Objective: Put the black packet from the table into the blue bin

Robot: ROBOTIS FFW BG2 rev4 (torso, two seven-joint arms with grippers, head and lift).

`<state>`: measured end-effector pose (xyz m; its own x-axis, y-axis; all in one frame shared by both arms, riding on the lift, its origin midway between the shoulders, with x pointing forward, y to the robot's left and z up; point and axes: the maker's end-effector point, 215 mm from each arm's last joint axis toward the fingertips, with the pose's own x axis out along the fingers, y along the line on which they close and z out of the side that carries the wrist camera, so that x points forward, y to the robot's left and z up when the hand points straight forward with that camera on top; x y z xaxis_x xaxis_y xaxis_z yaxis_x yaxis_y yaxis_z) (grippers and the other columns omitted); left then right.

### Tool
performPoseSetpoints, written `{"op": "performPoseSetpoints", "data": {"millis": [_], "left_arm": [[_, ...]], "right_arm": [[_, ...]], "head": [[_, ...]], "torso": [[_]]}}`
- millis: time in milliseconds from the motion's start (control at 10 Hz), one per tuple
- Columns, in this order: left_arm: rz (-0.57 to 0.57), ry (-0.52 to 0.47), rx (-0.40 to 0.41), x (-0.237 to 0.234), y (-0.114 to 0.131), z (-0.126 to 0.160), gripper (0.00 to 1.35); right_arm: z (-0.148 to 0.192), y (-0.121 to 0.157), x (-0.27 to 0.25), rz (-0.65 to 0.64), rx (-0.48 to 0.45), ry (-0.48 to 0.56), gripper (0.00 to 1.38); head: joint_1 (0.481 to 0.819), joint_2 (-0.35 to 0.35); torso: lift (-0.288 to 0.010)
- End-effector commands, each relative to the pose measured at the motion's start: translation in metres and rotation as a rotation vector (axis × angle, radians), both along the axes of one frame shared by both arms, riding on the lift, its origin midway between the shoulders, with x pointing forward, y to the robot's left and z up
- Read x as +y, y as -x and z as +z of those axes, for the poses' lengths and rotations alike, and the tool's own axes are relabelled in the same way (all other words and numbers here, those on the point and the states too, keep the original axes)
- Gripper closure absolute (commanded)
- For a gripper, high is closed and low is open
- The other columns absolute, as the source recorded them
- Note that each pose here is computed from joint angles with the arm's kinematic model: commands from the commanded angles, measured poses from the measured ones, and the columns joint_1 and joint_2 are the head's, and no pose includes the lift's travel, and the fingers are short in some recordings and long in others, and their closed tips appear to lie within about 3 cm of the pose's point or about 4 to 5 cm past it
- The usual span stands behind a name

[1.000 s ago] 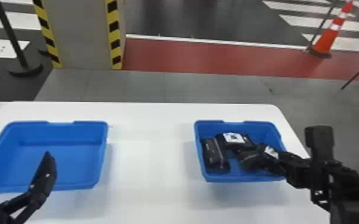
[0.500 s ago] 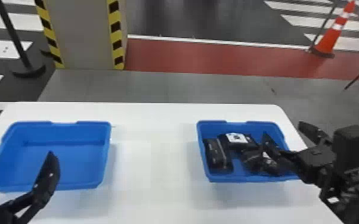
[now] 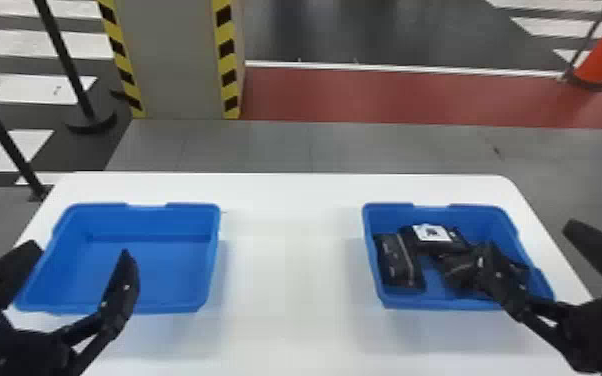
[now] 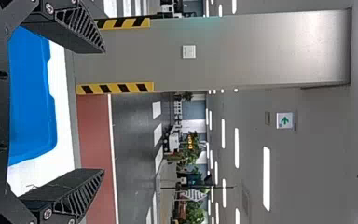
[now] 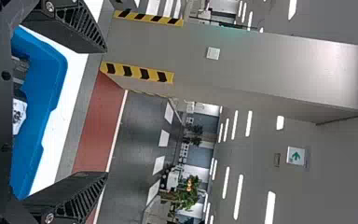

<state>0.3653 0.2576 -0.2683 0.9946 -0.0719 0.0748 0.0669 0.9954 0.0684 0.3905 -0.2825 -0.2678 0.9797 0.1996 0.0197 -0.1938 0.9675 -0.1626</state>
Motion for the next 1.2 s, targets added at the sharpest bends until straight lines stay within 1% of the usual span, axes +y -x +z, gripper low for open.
{"op": "performPoseSetpoints", "data": {"millis": [0,100,500,800,900,1100], "left_arm": [[0.000,-0.001,0.002,0.000,0.000,-0.001,0.12],[0.000,-0.001,0.002,0.000,0.000,-0.001,0.12],[0.000,-0.003,0.002,0.000,0.001,-0.001,0.12],[0.001,-0.007,0.002,0.001,0.002,-0.001,0.12],[0.001,-0.005,0.002,0.001,0.002,-0.001,0.12],[-0.001,-0.004,0.002,0.000,0.002,-0.001,0.12]], "right_arm": [[-0.009,0.020,0.006,0.007,0.033,-0.025,0.09],[-0.013,0.028,0.007,0.003,0.052,-0.047,0.09],[-0.023,0.046,0.003,-0.034,0.088,-0.094,0.09],[-0.024,0.048,0.006,-0.030,0.093,-0.100,0.09],[-0.028,0.048,0.005,-0.032,0.109,-0.105,0.09],[-0.024,0.047,0.008,-0.026,0.095,-0.107,0.09]], "head": [[0.695,-0.038],[0.695,-0.035],[0.695,-0.034],[0.695,-0.034],[0.695,-0.033],[0.695,-0.031]], "torso": [[-0.110],[-0.110],[-0.110],[-0.110],[-0.110],[-0.110]]}}
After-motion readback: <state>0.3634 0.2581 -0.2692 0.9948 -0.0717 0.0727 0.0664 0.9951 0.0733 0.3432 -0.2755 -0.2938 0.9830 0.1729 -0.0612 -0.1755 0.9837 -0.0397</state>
